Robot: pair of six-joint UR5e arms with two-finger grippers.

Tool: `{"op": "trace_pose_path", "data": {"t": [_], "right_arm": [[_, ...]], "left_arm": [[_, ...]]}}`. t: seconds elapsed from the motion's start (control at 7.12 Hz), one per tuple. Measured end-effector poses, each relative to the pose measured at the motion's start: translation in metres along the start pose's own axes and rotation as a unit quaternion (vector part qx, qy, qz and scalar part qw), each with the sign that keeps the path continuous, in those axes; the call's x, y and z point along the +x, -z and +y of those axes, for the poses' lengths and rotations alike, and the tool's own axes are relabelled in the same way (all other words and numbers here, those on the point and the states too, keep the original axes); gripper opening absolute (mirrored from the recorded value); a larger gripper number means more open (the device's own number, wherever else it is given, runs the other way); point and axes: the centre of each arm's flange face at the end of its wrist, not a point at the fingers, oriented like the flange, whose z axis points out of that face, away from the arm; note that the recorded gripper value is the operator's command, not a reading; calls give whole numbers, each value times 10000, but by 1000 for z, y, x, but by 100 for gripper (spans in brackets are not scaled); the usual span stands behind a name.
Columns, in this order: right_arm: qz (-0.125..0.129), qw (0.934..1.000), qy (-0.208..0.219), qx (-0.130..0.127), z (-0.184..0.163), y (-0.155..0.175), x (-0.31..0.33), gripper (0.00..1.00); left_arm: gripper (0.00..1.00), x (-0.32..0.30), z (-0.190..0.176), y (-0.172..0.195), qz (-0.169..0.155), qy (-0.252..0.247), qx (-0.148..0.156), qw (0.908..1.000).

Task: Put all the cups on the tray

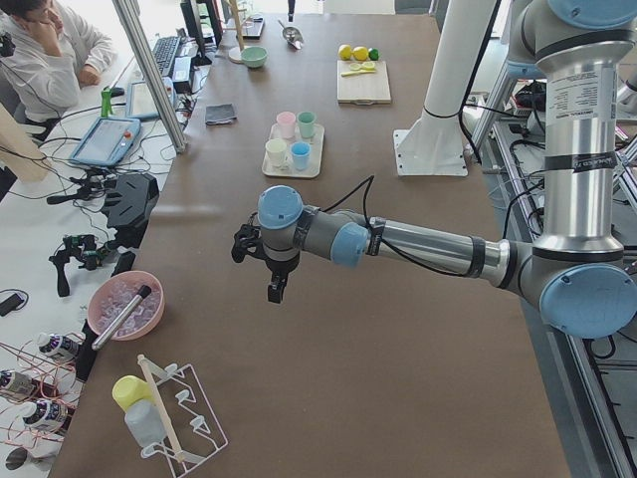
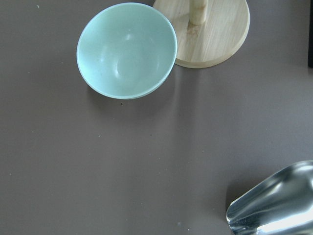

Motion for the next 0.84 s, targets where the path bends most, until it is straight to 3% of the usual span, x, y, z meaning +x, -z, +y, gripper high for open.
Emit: {"op": "trace_pose_path", "data": {"t": [0.84], "right_arm": [[386, 9992, -50, 109, 35, 10, 6, 100]], "left_arm": [[98, -1, 2, 1, 7, 14, 6, 10000]]}}
